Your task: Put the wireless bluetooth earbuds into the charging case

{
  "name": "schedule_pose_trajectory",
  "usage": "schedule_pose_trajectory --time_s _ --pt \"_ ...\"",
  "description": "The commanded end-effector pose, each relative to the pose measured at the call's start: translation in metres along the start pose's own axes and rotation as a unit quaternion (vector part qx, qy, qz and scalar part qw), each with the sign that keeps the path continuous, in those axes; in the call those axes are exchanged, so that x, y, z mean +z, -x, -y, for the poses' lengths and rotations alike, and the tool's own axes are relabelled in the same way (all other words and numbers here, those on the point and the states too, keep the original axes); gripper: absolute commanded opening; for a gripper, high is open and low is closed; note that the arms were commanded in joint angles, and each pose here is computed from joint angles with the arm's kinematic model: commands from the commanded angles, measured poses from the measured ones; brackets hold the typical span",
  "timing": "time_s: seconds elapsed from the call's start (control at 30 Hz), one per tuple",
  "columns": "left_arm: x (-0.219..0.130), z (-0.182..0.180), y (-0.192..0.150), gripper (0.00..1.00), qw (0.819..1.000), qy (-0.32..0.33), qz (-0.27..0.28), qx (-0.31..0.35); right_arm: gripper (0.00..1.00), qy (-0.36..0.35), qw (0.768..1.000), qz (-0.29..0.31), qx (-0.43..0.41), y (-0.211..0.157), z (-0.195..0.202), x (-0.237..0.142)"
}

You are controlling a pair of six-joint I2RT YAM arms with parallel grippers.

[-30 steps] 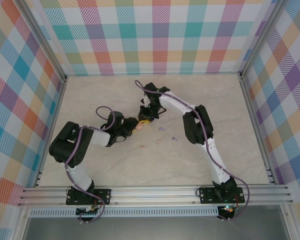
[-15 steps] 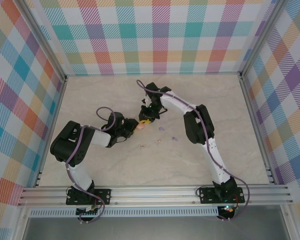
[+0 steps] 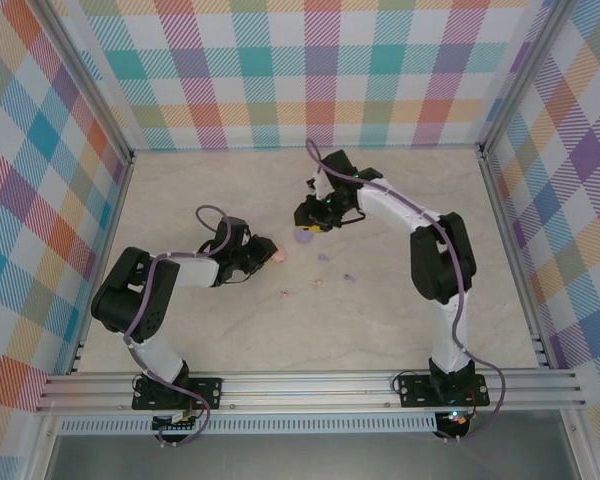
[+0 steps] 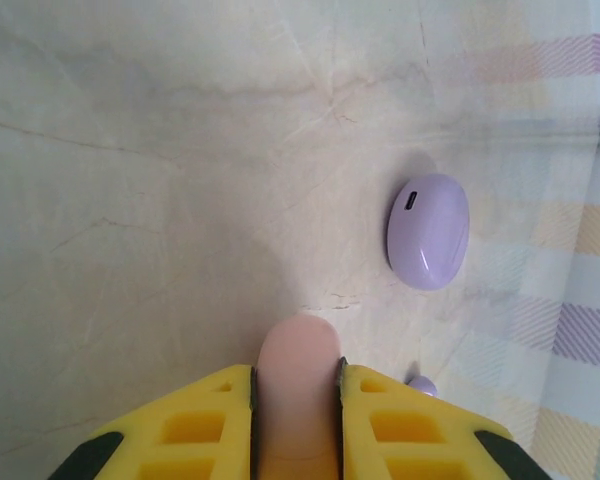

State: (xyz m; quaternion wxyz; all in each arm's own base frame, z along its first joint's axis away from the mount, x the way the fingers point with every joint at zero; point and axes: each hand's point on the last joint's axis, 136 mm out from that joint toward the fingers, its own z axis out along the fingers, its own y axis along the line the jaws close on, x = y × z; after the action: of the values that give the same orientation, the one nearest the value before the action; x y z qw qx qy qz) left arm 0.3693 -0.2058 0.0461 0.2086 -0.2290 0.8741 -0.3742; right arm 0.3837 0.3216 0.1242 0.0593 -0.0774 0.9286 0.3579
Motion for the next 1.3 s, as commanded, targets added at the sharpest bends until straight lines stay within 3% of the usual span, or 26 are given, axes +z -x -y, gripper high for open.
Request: schedule_pose_trajectory --time_s 0.0,0.33,0.63,0.8,1.27 --pt "-0.012 0.033 0.005 0.19 0.996 -0.026 -0.018 0.082 0.37 0.048 0.998 0.018 -0.035 0.0 0.002 -0.014" --pt "-0.036 0.122 0.006 0.21 0.967 -0.15 -0.059 0.198 0.47 0.152 0.979 0.072 -0.116 -0.023 -0.002 -0.066" --pt "-0.057 0.177 -0.001 0.21 0.935 -0.224 -0.084 0.26 0.57 0.224 0.955 0.087 -0.176 -0.029 -0.03 -0.094" --pt "-0.065 0.191 -0.006 0.22 0.926 -0.245 -0.092 0.274 0.62 0.237 0.953 0.077 -0.174 -0.026 -0.033 -0.095" --pt "-0.074 0.213 -0.023 0.22 0.908 -0.274 -0.111 0.296 0.6 0.278 0.94 0.066 -0.186 -0.024 -0.048 -0.102"
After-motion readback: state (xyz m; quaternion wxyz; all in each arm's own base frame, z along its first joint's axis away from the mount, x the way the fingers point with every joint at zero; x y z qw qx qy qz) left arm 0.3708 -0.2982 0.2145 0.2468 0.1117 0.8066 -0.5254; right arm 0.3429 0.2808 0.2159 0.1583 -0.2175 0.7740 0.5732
